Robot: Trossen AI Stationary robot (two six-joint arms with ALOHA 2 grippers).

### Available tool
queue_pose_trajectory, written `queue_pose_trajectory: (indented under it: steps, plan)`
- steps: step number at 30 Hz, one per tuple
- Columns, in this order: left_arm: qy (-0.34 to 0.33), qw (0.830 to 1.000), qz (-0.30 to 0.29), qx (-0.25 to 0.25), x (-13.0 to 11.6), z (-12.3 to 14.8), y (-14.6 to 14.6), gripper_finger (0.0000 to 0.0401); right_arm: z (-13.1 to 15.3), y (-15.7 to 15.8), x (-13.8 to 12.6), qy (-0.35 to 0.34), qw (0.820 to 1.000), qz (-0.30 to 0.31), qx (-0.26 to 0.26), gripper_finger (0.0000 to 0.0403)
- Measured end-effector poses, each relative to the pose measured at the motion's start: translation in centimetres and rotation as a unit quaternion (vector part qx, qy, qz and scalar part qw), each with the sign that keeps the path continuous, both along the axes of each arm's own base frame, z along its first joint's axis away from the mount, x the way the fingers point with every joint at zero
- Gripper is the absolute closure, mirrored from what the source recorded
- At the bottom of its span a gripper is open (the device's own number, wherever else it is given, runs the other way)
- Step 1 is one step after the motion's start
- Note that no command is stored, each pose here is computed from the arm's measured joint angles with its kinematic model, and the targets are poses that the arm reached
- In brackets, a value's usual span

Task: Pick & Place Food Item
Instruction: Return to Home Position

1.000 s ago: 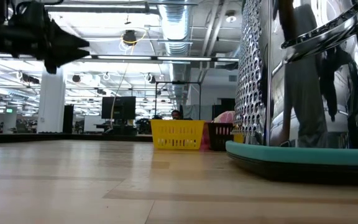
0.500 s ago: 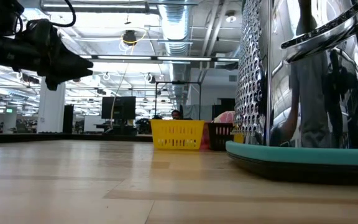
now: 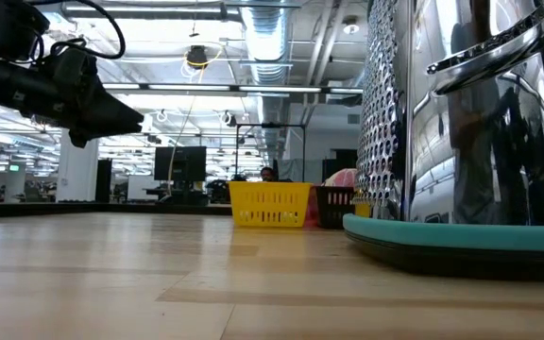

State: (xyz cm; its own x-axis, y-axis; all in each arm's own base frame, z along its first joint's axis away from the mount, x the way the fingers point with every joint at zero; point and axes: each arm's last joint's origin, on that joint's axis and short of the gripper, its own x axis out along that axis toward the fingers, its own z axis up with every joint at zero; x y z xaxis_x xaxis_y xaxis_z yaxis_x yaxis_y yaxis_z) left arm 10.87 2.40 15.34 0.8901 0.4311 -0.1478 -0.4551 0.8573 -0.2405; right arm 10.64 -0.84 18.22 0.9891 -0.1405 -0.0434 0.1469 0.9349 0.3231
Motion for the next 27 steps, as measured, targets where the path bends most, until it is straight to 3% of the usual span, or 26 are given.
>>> queue_pose_trajectory:
  steps: [9,18,20,24,27]
  plan:
    - [0.019,1.000,0.000,-0.003,0.2,-0.4,0.0,0.0258,-1.0,1.0,-1.3,0.021,0.998,0.040,-0.052,0.0321]
    - [0.021,1.000,0.000,-0.003,0.2,-0.4,0.0,0.0257,-1.2,1.0,-1.1,0.040,0.995,0.013,-0.095,0.0321]
    - [0.020,1.000,0.000,-0.003,0.2,-0.4,0.0,0.0258,-1.4,1.0,-1.0,0.046,0.997,0.015,-0.059,0.0321]
    - [0.017,1.000,0.000,-0.002,0.2,-0.3,0.0,0.0257,-1.5,1.1,-0.8,0.038,0.997,0.001,0.066,0.0321]
    - [0.012,1.000,0.000,-0.002,0.3,-0.2,0.0,0.0256,-1.5,1.1,-0.8,0.033,0.994,-0.001,0.101,0.0321]
